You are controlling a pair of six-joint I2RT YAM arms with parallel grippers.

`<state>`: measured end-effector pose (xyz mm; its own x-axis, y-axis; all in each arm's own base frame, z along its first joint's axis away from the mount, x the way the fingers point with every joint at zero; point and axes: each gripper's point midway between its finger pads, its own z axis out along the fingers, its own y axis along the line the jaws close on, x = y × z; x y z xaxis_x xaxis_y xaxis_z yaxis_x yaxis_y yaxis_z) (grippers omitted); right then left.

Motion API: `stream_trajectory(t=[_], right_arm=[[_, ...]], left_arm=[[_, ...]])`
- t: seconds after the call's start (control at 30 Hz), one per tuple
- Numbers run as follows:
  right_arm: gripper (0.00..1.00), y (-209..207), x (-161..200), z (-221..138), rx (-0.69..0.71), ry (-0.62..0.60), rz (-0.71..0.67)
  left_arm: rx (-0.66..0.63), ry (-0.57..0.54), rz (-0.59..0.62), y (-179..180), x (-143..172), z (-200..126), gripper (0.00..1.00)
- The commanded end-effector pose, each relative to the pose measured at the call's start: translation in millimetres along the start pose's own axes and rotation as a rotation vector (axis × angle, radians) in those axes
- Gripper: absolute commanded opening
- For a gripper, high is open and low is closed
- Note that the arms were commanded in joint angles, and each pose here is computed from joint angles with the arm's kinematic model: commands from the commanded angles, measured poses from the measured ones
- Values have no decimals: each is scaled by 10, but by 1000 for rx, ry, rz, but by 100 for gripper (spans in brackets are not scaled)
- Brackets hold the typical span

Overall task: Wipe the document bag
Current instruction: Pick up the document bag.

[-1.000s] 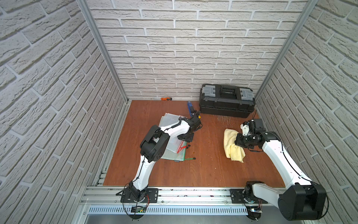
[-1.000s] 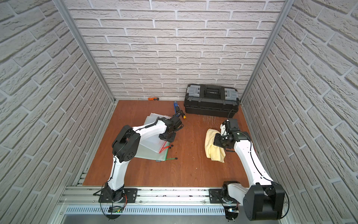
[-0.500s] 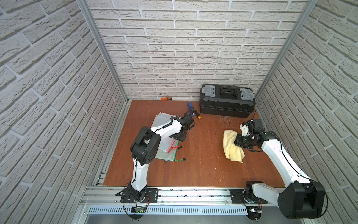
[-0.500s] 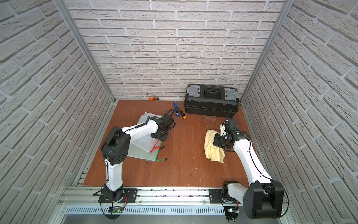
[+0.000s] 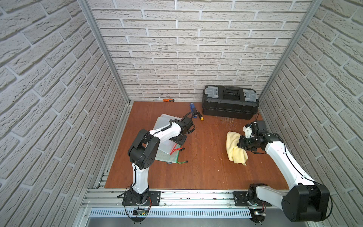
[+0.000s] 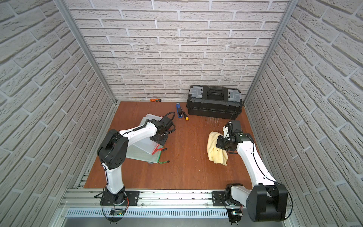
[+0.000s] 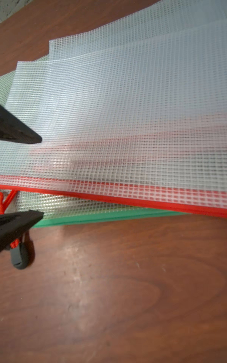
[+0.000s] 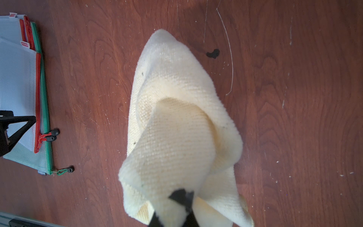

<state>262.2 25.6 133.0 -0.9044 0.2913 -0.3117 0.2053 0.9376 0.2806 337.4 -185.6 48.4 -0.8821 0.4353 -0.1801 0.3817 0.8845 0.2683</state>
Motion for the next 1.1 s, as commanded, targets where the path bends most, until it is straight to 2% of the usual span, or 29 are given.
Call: stream_trajectory(t=[0.0,0.23,0.4,0.5,0.67,0.87,0.93,1.07], right_arm=[[3,30,-3,-12,-11,-16,-7],[3,22,5,-2,-7,-9,-6],[3,9,16,0,-1,-8,-4],[3,11,26,17,-4,-3,0],[3,3,28,21,0,-3,-1],[3,-2,31,14,2,-5,-5],[3,4,34,18,-2,-4,-3],[3,4,35,8,-2,-7,-4]], left_arm=[[11,12,23,3,13,96,57],[23,64,54,-66,89,307,56],[20,67,56,-84,97,331,55],[-4,80,59,-59,104,376,45],[-12,109,65,-66,166,460,37],[2,100,56,-91,163,447,13],[2,103,55,-99,165,455,1],[3,114,58,-126,191,484,0]])
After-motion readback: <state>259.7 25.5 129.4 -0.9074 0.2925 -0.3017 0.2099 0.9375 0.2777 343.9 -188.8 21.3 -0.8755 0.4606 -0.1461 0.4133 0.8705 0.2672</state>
